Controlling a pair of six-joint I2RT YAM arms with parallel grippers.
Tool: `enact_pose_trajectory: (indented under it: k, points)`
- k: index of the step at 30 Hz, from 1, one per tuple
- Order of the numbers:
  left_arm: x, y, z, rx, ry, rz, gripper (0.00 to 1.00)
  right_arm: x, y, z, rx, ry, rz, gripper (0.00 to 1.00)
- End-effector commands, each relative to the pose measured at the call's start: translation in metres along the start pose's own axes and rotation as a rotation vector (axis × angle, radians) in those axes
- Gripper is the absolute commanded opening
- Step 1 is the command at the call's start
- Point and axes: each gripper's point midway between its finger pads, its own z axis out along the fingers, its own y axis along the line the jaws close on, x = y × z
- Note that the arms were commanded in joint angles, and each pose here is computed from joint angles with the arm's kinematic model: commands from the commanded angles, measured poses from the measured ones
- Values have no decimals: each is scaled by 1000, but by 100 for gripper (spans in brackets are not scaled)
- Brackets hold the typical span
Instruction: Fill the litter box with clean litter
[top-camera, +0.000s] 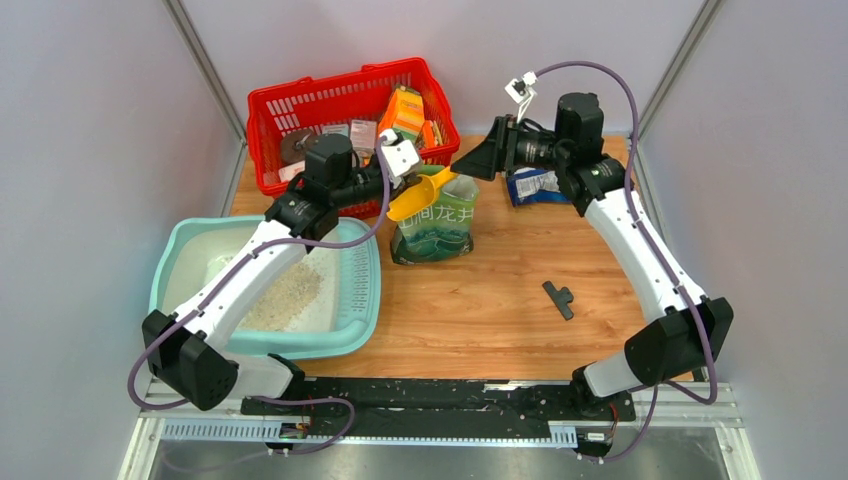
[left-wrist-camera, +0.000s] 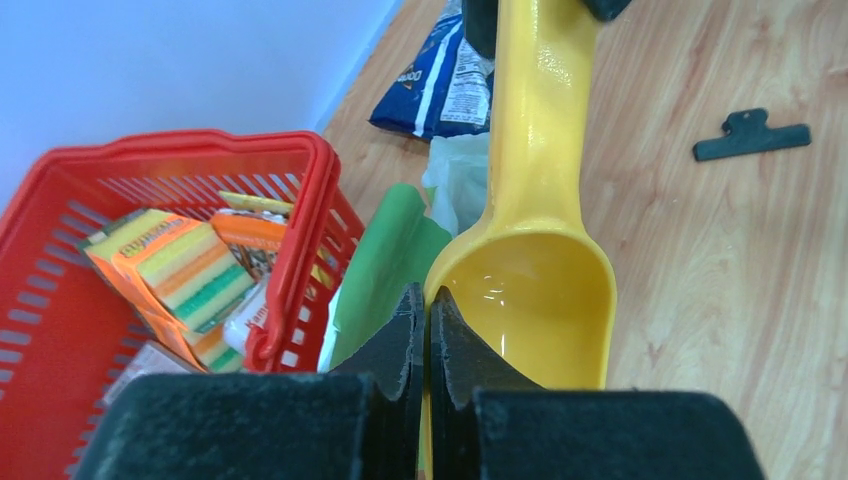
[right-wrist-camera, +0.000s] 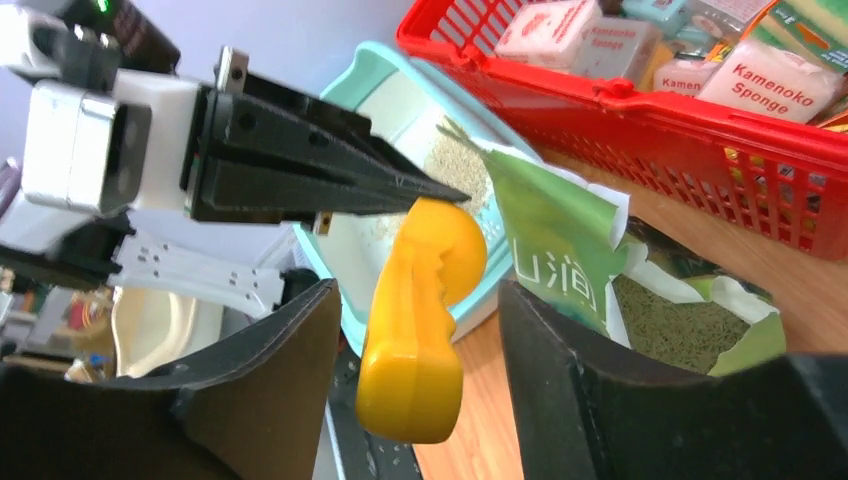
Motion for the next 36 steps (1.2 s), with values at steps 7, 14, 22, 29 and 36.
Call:
enact_pose_trajectory:
  k: [7, 14, 22, 29, 36]
  points:
    - [-30, -5, -5, -6, -98, -196, 0, -50, -2, -20, 45, -148, -90, 80]
    - [-28, -1, 0, -7, -74, -189, 0, -19, 7, -3, 21, -78, -96, 74]
    - [-34, 1, 3, -4, -87, -152, 0, -23, 0, 2, 44, -92, -78, 62]
    - [-36, 3, 4, -19, -79, -92, 0, -19, 1, 10, 26, -66, -74, 51]
    - [-36, 7, 7, -41, -70, -58, 0, -16, 2, 11, 27, -55, -76, 45]
